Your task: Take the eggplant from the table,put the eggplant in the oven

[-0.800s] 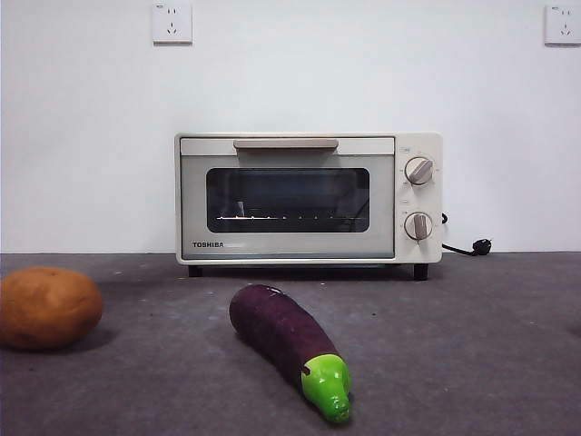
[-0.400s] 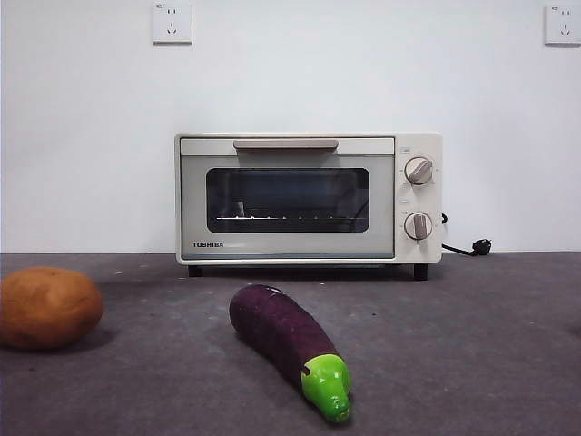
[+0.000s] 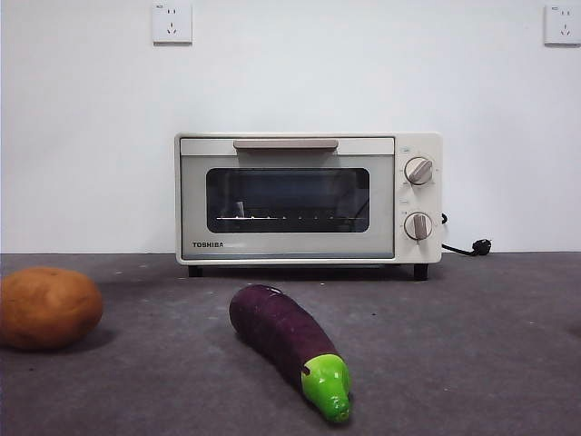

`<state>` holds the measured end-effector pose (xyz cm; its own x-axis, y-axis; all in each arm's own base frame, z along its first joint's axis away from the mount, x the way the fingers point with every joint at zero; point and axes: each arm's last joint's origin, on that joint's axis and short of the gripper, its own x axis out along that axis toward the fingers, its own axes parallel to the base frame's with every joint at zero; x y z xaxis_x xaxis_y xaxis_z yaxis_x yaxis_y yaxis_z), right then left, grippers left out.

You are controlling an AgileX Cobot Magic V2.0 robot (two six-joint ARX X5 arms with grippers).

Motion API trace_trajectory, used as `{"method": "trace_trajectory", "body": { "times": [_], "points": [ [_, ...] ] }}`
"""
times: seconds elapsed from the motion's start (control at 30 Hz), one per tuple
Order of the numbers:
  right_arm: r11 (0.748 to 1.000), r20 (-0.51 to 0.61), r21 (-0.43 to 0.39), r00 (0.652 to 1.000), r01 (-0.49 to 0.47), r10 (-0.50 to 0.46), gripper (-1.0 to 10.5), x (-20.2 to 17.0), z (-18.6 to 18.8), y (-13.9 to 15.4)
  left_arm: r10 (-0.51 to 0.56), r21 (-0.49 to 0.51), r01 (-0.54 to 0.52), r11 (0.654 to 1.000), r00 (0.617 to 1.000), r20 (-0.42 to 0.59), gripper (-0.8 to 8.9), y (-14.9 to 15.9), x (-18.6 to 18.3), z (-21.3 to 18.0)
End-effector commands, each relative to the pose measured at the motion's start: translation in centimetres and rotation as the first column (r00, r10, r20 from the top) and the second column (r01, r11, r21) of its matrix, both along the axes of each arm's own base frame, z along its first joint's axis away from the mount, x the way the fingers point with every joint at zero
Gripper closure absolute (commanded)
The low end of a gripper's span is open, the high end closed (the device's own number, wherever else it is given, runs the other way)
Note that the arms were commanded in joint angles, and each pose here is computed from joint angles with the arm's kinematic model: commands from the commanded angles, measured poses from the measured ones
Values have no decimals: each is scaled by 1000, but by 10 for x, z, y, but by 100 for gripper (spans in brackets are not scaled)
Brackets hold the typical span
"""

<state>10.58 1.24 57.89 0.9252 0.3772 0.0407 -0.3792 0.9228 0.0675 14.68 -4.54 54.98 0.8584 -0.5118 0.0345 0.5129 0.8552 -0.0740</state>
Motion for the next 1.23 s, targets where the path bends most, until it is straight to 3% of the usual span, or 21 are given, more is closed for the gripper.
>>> {"method": "trace_trajectory", "body": {
  "times": [0.03, 0.43, 0.53, 0.97, 1.23],
  "points": [
    [1000, -15, 24, 1000, -7, 7, 341, -2, 0, 0, -8, 15, 8, 1000, 1000, 10, 819, 0, -2, 1],
    [999, -53, 27, 998, -24, 25, 341, -1, -3, 1, -8, 35, 8, 999, 1000, 5, 819, -2, 5, -2],
    [997, -67, 64, 996, -48, 52, 344, -2, -3, 1, -8, 41, 9, 999, 1000, -21, 819, -5, 16, -5],
    [994, -125, 71, 988, -86, 95, 349, -2, -9, 2, -60, 88, 78, 993, 980, -187, 819, -32, 114, -48],
    [994, -173, 74, 980, -83, 94, 349, -3, -13, 2, -128, 88, 166, 982, 935, -332, 819, -52, 183, -99]
  ]
}}
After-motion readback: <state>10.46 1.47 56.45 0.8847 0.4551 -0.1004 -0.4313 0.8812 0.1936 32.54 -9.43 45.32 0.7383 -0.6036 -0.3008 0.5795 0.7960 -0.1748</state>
